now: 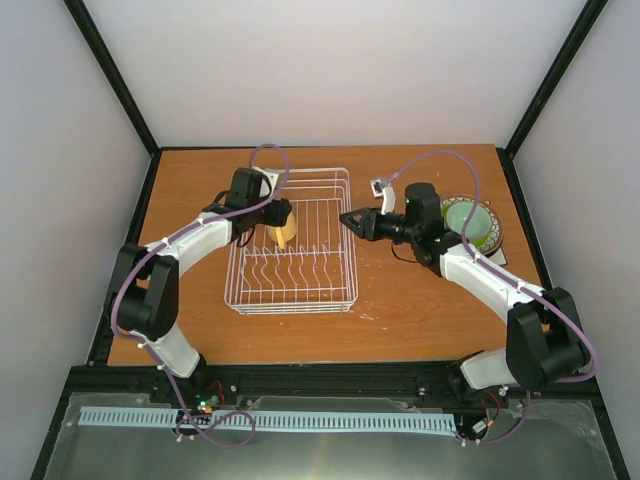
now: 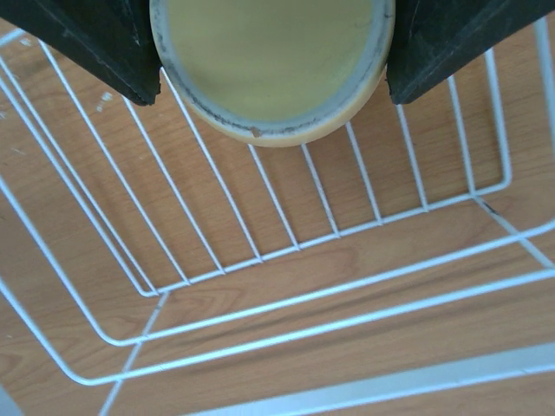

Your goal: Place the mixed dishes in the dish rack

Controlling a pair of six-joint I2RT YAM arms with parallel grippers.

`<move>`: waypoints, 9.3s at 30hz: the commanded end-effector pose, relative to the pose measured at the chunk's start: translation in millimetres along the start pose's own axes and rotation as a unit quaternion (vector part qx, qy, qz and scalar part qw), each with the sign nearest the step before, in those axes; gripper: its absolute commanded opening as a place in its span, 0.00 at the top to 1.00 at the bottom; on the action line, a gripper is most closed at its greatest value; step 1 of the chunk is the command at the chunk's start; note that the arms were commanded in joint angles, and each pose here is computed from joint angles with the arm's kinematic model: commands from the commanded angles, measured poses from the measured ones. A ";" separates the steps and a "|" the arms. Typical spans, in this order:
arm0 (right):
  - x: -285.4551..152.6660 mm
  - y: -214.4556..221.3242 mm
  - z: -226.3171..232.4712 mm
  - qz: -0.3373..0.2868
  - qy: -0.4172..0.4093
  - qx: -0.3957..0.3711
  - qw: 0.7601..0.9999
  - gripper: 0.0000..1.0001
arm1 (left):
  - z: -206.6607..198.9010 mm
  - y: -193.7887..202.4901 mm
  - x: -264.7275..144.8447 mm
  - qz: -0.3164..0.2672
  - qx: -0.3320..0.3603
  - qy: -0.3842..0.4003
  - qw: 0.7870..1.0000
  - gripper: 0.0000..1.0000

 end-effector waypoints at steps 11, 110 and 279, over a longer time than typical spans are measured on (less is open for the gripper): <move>-5.3 -1.2 1.8 -0.001 0.010 -0.013 1.000 0.54 | 10.6 -15.3 9.3 -0.039 0.018 -0.073 0.996 0.96; -220.1 22.2 -237.0 -0.080 0.515 0.335 0.785 0.78 | -106.9 -40.9 -46.6 -0.106 0.113 -0.014 0.988 0.00; -20.1 -27.1 5.9 -0.033 -0.334 0.209 0.919 0.97 | -95.4 -64.5 -126.6 -0.158 -0.047 0.520 0.838 0.21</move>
Point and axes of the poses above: each gripper's point midway between its finger pads, its own x axis out along the fingers, its own z axis along the line the jaws close on, y = z × x, the point moved 6 cm from there along -x, back along the fingers, and after that the axes turned 4 degrees about -x, right-handed, at the moved point
